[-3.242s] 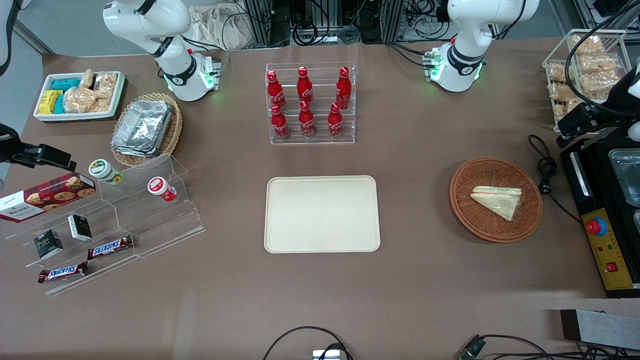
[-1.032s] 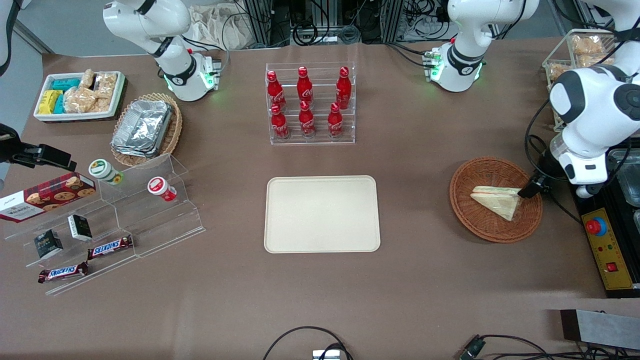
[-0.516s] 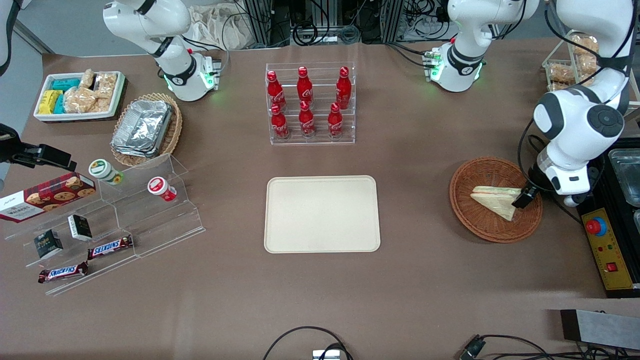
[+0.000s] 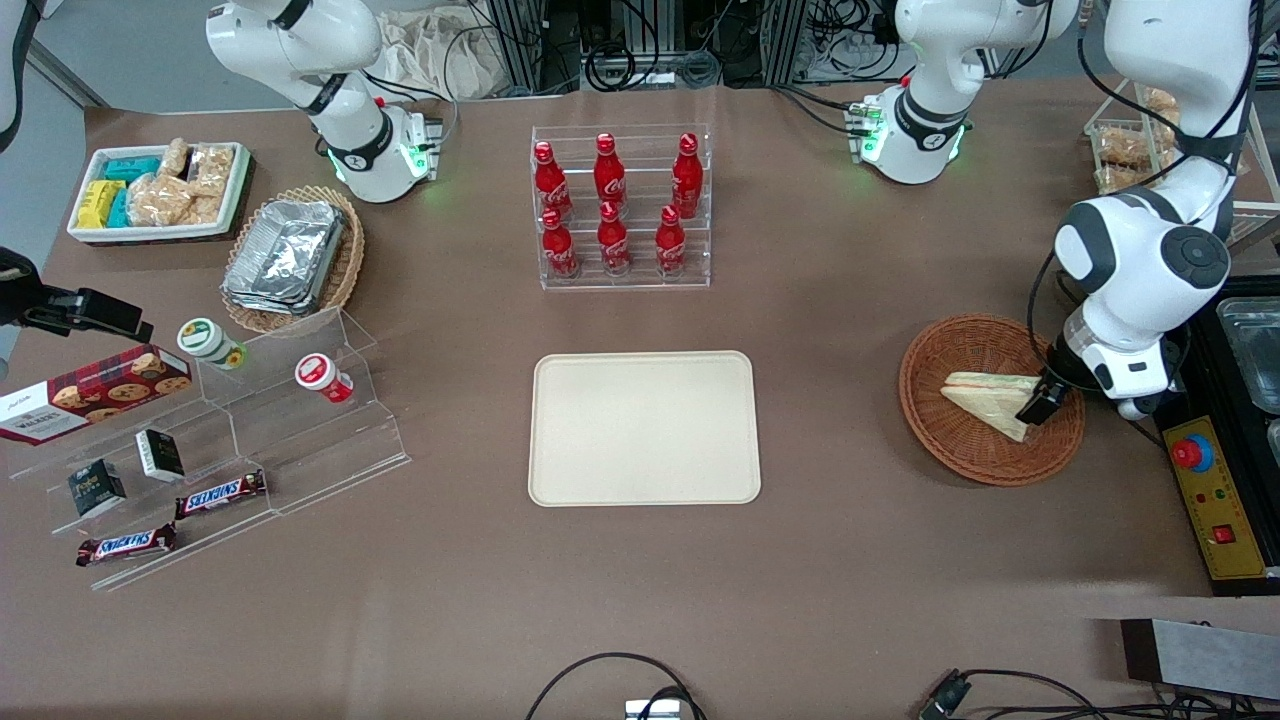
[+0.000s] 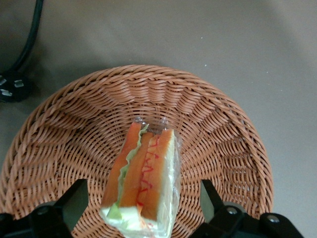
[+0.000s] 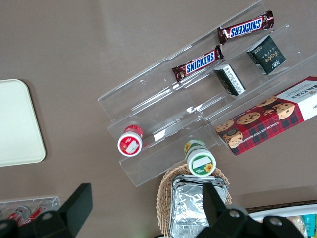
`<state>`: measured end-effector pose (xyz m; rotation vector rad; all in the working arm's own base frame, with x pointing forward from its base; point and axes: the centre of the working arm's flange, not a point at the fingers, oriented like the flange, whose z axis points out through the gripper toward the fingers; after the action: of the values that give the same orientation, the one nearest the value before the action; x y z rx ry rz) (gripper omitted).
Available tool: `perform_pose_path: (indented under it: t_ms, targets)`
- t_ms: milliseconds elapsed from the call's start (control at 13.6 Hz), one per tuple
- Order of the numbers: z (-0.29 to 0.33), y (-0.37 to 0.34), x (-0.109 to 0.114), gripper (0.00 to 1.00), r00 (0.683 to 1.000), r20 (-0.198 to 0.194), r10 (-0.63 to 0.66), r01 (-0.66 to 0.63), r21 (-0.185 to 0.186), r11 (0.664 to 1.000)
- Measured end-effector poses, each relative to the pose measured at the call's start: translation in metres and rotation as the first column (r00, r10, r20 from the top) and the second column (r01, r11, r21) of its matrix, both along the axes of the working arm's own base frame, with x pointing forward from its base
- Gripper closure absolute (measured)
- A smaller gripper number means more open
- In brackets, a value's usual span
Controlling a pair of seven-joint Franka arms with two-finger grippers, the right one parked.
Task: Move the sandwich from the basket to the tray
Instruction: 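Lower the left gripper and close it on the sandwich, then lift the sandwich out of the basket toward the cream tray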
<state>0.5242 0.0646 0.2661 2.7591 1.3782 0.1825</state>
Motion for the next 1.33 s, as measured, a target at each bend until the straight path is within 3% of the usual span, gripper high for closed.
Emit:
perform_pose_path:
  t_ms: [368,516,884,1032,1326]
  targets:
    - [-0.020,0.001,-0.005,0.00,1.000,0.004,0.004,-0.004,0.008,1.000]
    - [-0.021,0.001,-0.006,0.05,1.000,0.002,0.005,-0.005,0.007,1.000]
    - [-0.021,0.000,-0.006,0.57,1.000,0.002,0.004,-0.004,0.007,1.000]
    - [-0.021,0.000,-0.006,0.65,1.000,0.002,0.003,-0.003,0.007,1.000]
    - [-0.015,-0.001,-0.005,0.71,1.000,0.009,-0.001,0.001,0.006,1.000]
